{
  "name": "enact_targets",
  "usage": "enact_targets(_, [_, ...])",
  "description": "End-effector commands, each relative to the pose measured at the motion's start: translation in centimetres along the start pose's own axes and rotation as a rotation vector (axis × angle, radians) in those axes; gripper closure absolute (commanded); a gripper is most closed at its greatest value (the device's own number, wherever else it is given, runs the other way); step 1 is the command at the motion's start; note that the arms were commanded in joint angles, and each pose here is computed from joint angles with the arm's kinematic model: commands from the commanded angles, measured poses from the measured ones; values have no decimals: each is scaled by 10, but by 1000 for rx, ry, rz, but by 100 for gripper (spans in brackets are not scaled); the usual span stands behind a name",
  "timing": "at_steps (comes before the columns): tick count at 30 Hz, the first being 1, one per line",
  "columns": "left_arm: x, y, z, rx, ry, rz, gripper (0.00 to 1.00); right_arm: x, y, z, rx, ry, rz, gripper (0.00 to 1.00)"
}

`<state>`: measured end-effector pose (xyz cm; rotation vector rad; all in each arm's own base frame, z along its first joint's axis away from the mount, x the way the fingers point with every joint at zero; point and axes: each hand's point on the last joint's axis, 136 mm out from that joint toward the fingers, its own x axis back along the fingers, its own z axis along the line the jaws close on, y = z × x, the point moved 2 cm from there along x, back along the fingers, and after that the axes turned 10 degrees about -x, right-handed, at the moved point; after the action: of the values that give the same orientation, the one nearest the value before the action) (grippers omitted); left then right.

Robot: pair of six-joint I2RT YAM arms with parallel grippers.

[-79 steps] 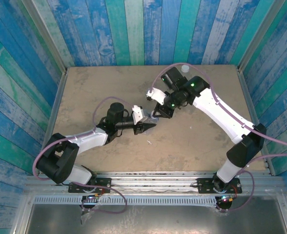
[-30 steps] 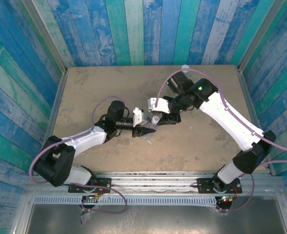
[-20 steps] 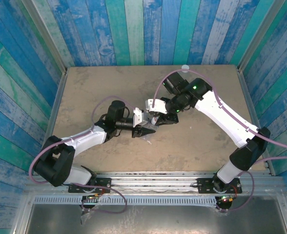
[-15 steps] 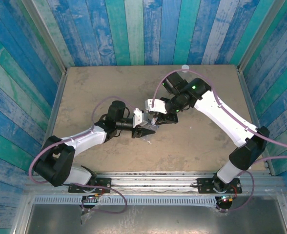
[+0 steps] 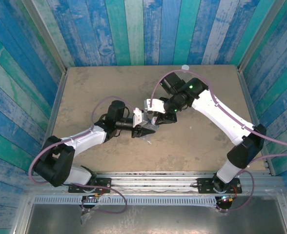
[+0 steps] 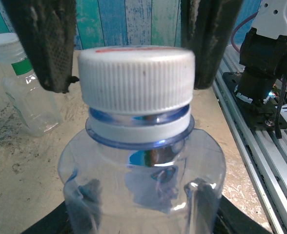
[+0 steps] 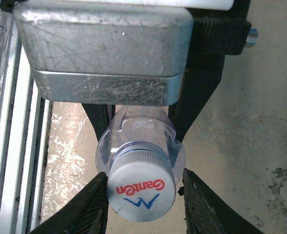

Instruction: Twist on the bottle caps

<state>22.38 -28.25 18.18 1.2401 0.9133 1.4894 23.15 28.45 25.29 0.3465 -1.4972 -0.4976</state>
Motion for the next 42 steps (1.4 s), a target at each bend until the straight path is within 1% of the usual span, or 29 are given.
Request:
enact_targets(1, [7,28,3,-85,12,-54,53,2,4,1,0,-4,-4,62])
enact_targets(3, [7,26,4,-82,20,-49,53,3,5,2,-5,0,-10,65])
enact_targets(6, [8,25,11,-77,71,-42,53,1,4,2,-44,3,-7,68])
enact_targets(9, [10,28,25,-88,167,-39,53,-1,3,-1,-154,-6,-1,71])
enact_targets(12, [16,33,44,-106,292,-38,53,-4,1,-10,-342,-53,16,72])
enact_targets(14, [19,35,54,-118,355,-28,53,-6,-4,-21,-515,-122,28,75])
enact_targets(16, [21,35,63,-128,404,-15,53,-8,-9,-30,-708,-185,37,75])
enact_targets(19, [24,36,68,-155,439,-3,53,-12,-21,-39,-1020,-265,52,79])
enact_targets(20, [23,36,69,-165,438,2,53,-14,-23,-40,-1094,-276,58,80])
enact_targets(21, [23,36,68,-171,435,12,53,-15,-24,-39,-1154,-280,63,81])
enact_targets(22, [22,34,67,-175,428,21,53,-16,-24,-40,-1192,-280,62,79])
enact_targets(24, [21,31,62,-183,401,27,53,-16,-21,-39,-1214,-267,50,78])
enact_targets(26, [20,29,57,-179,377,26,53,-12,-15,-40,-1190,-255,34,75])
enact_targets(27, [19,27,54,-174,359,27,53,-10,-13,-40,-1162,-250,27,72])
enact_targets(29, [18,25,47,-162,328,29,52,-2,-6,-38,-1096,-215,-2,60])
enact_targets(31, [17,22,39,-149,291,25,52,8,3,-33,-975,-168,-39,47])
enact_targets(32, [16,21,36,-143,273,22,52,11,6,-31,-927,-152,-51,44])
enact_targets(34, [14,19,29,-128,231,18,52,19,12,-18,-727,-95,-75,34])
enact_targets(37, [14,22,18,-125,182,-4,52,28,6,-5,-459,-90,-77,28])
enact_targets(39, [14,24,14,-122,155,-19,52,31,0,2,-291,-91,-71,25])
enact_targets(42, [11,30,12,-100,109,-46,52,38,0,24,15,-36,-121,23])
